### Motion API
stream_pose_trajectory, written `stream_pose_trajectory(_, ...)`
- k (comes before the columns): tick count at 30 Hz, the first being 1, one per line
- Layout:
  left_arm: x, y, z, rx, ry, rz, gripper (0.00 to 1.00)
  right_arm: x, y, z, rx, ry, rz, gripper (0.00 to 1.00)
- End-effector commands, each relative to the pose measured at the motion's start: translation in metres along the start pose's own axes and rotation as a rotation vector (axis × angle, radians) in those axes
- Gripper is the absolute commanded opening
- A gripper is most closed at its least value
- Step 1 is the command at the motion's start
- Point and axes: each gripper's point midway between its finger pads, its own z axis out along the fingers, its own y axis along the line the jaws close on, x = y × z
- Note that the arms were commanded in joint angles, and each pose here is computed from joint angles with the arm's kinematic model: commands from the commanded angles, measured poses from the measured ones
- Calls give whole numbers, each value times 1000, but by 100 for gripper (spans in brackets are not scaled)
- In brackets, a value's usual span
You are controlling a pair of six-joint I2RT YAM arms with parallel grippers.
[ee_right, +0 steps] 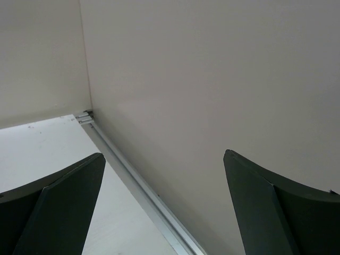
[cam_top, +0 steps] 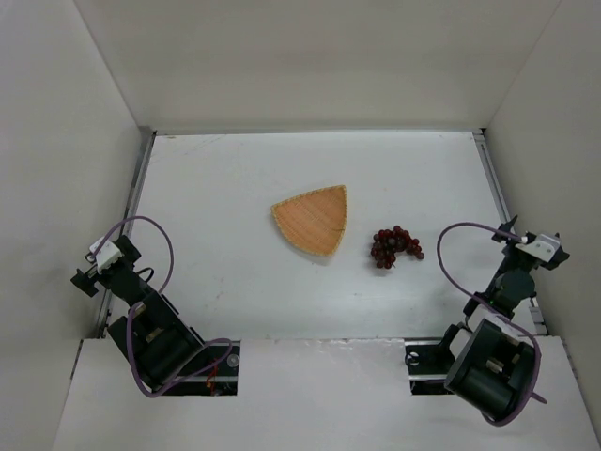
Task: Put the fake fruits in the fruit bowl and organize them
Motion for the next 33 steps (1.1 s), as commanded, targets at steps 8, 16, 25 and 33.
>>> stream_pose_trajectory(8, -67, 1, -4, -6, -260, -34, 100, -91, 62, -1, -246, -173, -94, 100)
stream_pose_trajectory(16, -102, -61, -14, 185, -355, 168, 100, -166, 248, -8, -995, -55, 247, 100)
stream_pose_trajectory(25, -119, -227, -81, 913, 105, 318, 100, -171, 339, -67, -1350, 148, 267, 100)
stream_pose_trajectory(33, -111, -281, -174, 1355, 395, 249, 99, -132, 280, -15, -731, 136, -209, 100)
